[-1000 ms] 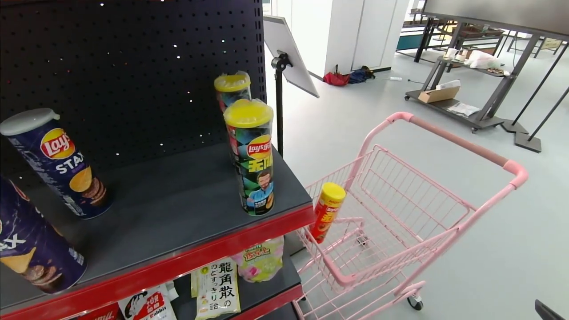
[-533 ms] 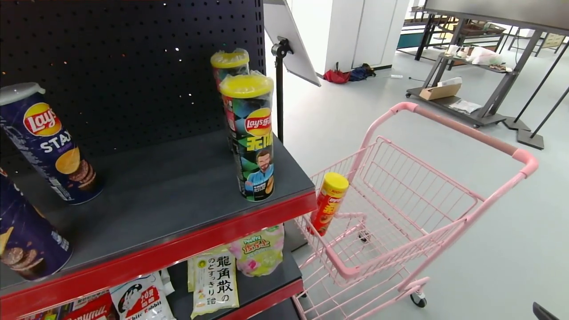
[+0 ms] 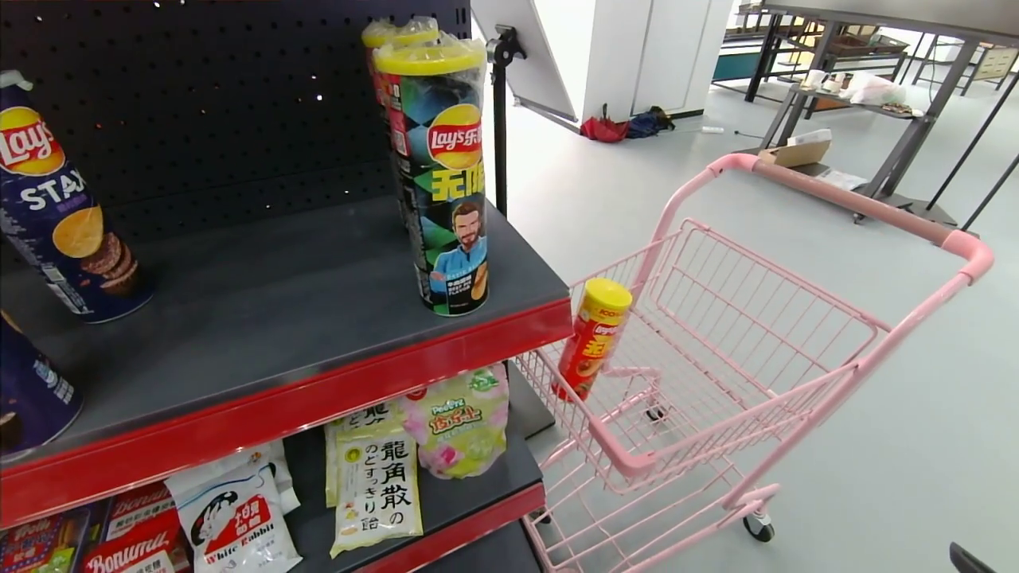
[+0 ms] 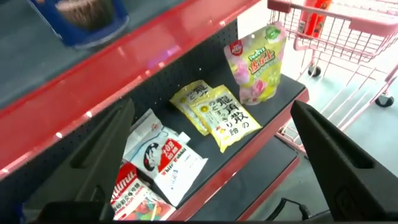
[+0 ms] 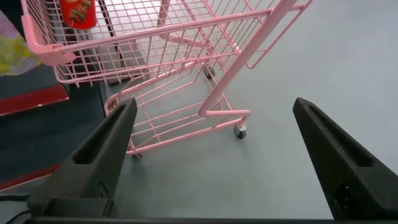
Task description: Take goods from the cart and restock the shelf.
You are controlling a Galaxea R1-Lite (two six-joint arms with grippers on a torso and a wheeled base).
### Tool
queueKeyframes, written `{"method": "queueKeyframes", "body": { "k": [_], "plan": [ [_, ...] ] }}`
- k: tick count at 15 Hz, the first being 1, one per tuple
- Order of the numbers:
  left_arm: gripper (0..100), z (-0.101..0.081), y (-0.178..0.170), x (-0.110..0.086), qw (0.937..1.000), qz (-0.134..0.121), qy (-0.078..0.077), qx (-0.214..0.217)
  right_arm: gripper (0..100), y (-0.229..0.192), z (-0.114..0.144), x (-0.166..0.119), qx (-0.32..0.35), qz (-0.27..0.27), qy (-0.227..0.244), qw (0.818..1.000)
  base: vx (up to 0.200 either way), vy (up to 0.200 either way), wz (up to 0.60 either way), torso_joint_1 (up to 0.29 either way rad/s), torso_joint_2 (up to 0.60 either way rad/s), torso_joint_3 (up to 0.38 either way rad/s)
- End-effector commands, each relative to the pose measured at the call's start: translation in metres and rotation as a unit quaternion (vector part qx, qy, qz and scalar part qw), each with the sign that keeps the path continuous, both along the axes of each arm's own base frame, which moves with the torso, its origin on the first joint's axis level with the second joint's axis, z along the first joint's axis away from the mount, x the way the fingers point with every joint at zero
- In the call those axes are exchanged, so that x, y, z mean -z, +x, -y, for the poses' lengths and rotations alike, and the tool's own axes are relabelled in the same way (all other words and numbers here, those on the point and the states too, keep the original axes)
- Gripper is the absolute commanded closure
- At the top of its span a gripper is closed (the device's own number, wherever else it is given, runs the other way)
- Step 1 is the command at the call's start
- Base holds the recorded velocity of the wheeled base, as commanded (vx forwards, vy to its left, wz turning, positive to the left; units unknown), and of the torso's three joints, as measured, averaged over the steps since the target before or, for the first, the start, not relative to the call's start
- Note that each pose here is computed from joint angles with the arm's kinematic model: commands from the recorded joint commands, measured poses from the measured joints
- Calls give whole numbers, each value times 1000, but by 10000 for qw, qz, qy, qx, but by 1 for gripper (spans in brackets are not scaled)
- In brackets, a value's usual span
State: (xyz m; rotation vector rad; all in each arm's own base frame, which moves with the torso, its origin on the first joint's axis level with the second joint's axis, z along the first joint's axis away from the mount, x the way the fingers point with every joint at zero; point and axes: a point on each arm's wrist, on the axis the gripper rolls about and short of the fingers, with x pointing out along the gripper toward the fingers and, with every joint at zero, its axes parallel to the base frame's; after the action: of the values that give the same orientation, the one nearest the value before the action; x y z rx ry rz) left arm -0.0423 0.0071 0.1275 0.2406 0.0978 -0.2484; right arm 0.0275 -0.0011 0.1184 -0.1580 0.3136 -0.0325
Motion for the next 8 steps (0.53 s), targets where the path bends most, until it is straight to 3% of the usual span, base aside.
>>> {"method": "queueKeyframes", "body": {
  "k": [1, 4, 7, 8],
  "plan": [
    [0, 0, 1, 3, 10000, -45, 9, -2, 0, 22, -1, -13, 16, -346, 34, 9994, 0, 0, 0, -27, 105, 66],
    [0, 1, 4, 10, 9998, -165, 39, -47, 0, 97, -13, -53, -652, -476, 554, 9952, 0, 0, 0, -4, 17, 11],
    [0, 0, 5, 15, 9995, -265, 13, -163, 0, 163, -27, -46, -1254, -815, 1001, 9837, 0, 0, 0, 0, 0, 0],
    [0, 1, 6, 16, 9994, -322, -94, -65, 0, 188, -45, -39, -1634, -790, 1035, 9779, 0, 0, 0, 0, 0, 0]
  ]
}}
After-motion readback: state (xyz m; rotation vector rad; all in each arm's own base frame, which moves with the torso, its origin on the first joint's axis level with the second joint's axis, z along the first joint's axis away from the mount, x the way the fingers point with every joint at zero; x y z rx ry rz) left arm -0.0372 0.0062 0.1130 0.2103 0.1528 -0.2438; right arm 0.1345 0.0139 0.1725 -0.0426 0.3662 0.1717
